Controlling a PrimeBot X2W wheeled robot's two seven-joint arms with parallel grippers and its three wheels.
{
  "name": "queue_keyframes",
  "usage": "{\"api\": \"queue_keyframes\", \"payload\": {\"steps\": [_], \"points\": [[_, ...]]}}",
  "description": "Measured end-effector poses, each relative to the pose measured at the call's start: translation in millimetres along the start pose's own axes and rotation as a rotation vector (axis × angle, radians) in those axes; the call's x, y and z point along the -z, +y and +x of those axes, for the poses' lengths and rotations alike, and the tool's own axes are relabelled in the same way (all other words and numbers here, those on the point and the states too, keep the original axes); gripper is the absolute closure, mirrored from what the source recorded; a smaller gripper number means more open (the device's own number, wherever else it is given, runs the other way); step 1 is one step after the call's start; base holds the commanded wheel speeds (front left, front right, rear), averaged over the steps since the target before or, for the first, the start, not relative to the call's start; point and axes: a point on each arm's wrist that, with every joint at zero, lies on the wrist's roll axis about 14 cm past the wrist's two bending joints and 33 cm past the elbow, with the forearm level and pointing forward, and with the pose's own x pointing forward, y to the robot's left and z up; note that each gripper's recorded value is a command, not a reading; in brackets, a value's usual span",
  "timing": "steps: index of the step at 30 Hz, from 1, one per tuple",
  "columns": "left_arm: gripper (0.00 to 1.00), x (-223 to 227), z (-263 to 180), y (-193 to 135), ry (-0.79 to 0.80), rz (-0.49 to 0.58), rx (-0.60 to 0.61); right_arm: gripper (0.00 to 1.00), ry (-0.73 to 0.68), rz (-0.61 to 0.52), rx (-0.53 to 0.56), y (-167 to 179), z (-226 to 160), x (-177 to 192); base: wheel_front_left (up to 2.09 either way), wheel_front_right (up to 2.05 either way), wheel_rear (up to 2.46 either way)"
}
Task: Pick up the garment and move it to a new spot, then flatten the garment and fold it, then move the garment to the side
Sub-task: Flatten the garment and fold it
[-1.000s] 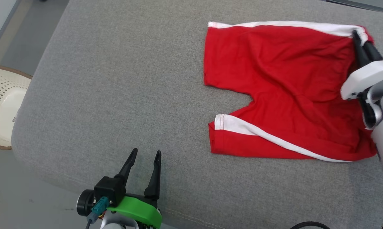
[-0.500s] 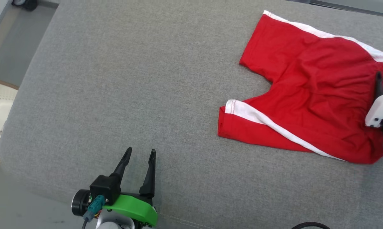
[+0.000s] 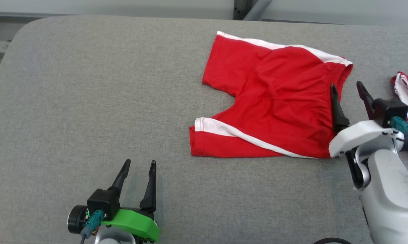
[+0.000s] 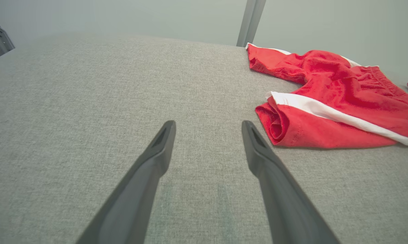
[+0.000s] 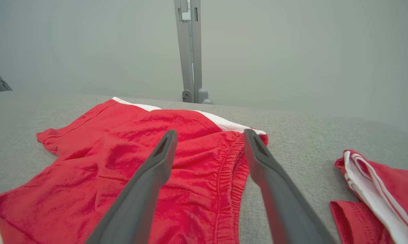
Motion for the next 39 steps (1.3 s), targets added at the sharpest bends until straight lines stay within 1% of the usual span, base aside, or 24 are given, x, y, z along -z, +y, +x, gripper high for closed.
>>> {"api": "queue_keyframes", "payload": {"steps": [3,5,6,7,11,19,25,33,34,35,36,37,38,39], "points": [[0.00,-1,3,-11,-0.005,-0.002,0.037,0.00,-0.070,-0.002,-0.013,4,-26,-16,0.00,0.00,0.00],[0.00,-2,5,-19,-0.005,-0.002,0.063,0.00,-0.090,0.013,-0.012,6,-44,-19,0.00,0.00,0.00],[0.00,-1,6,-22,-0.004,-0.002,0.076,0.00,-0.096,0.021,-0.011,8,-53,-19,0.00,0.00,0.00],[0.00,0,8,-31,0.001,-0.002,0.106,0.00,-0.093,0.037,0.002,7,-70,-16,0.00,0.00,0.00],[0.00,9,14,-52,0.031,-0.025,0.181,0.00,-0.071,0.061,0.041,1,-95,-6,0.00,0.00,0.00],[0.00,24,41,-82,0.096,-0.073,0.274,0.00,-0.074,0.058,0.143,-31,-117,-6,0.00,0.00,0.00],[0.00,38,60,-88,0.144,-0.105,0.282,0.00,-0.052,0.044,0.210,-54,-127,1,0.00,0.00,0.00],[0.00,57,66,-89,0.197,-0.113,0.280,0.00,-0.019,0.042,0.251,-67,-132,13,0.00,0.00,0.00],[0.03,58,67,-90,0.200,-0.115,0.283,0.00,-0.016,0.043,0.252,-67,-132,14,0.00,0.00,0.00],[0.20,57,67,-92,0.196,-0.116,0.290,0.00,-0.015,0.044,0.251,-67,-131,14,0.00,0.00,0.00],[0.58,54,67,-94,0.188,-0.117,0.296,0.00,-0.015,0.046,0.249,-66,-130,14,0.00,0.00,0.00],[0.80,52,68,-96,0.179,-0.118,0.303,0.00,-0.018,0.047,0.247,-65,-129,14,0.00,0.00,0.00],[1.00,48,68,-100,0.166,-0.118,0.314,0.00,-0.021,0.048,0.244,-64,-127,13,0.00,0.00,0.00],[1.00,42,69,-102,0.146,-0.118,0.324,0.00,-0.022,0.049,0.241,-63,-126,13,0.00,0.00,0.00]]}}
